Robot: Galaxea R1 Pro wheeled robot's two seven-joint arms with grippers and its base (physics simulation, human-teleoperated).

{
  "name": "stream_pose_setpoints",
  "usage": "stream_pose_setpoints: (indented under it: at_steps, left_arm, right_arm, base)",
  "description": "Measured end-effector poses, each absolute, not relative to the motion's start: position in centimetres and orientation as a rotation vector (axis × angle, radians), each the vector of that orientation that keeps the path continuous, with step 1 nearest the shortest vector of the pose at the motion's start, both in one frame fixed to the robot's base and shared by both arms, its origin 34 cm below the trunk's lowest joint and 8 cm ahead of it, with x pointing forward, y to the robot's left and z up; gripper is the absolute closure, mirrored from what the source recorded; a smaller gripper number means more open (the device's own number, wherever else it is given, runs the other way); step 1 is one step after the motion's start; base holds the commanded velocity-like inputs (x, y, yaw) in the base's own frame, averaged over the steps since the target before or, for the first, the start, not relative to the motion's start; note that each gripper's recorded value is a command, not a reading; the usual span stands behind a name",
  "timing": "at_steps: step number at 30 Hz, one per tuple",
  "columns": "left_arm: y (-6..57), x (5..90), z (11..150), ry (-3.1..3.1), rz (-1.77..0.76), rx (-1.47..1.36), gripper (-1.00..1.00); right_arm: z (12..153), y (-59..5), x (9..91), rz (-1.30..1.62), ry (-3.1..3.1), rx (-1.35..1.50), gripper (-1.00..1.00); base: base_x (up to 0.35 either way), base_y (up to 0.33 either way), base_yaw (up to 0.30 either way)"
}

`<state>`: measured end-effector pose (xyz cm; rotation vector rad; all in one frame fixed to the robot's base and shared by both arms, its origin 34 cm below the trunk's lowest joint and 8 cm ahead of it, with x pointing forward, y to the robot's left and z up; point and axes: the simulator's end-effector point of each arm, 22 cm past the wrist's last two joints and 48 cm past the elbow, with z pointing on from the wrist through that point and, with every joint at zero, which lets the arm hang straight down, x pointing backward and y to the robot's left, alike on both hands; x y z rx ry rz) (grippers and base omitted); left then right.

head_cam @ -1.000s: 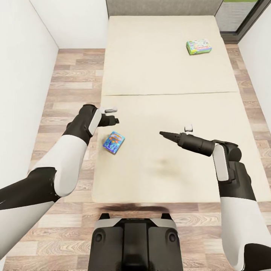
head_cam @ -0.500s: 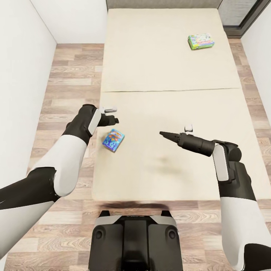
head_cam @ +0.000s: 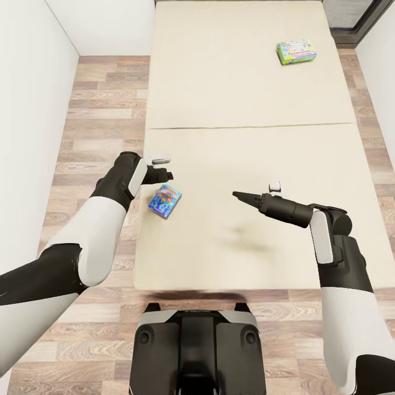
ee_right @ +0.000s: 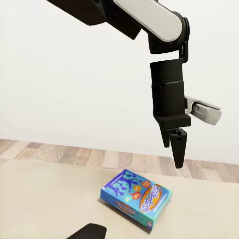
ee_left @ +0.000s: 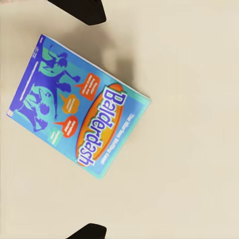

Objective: Put all the toys in the child's room - the three board games (two on the bed and one on the table), the two jigsaw puzzles on the table, and the tennis ball on the table - inside the toy box on the table in the child's room.

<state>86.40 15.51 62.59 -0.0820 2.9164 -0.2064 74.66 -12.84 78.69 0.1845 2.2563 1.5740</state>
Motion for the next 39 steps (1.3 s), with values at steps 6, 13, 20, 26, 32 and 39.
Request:
stream_pose_setpoints:
  at_steps: [6,13,20,26,32,39]
  left_arm:
    - [15.5,86.1,62.1,2.924,-0.205,-0.079,-1.0]
    - [14.7,86.6,62.3,2.914,-0.211,-0.077,-1.0]
    - [15.0,87.4,62.5,2.876,-0.196,-0.083,-1.0]
    - [14.7,87.5,62.7,2.874,-0.218,-0.081,-1.0]
    - [14.6,87.5,62.8,2.874,-0.223,-0.081,-1.0]
    - [14.6,87.5,62.8,2.874,-0.224,-0.08,-1.0]
  right_arm:
    - [78.2,-12.7,74.5,1.577,2.263,0.189,-1.0]
    - [77.9,-11.7,73.8,1.581,2.276,0.179,-1.0]
    - [78.4,-11.6,74.5,1.583,2.26,0.172,-1.0]
    - [78.9,-11.0,74.9,1.594,2.244,0.169,-1.0]
    - [79.0,-10.8,75.0,1.599,2.238,0.169,-1.0]
    - [79.0,-10.8,75.1,1.6,2.235,0.171,-1.0]
  base:
    - [0.0,0.0,0.0]
    - [0.0,0.0,0.0]
    - [0.0,0.0,0.0]
    - [0.0,0.0,0.0]
    - [0.0,0.0,0.0]
    - [0.0,0.0,0.0]
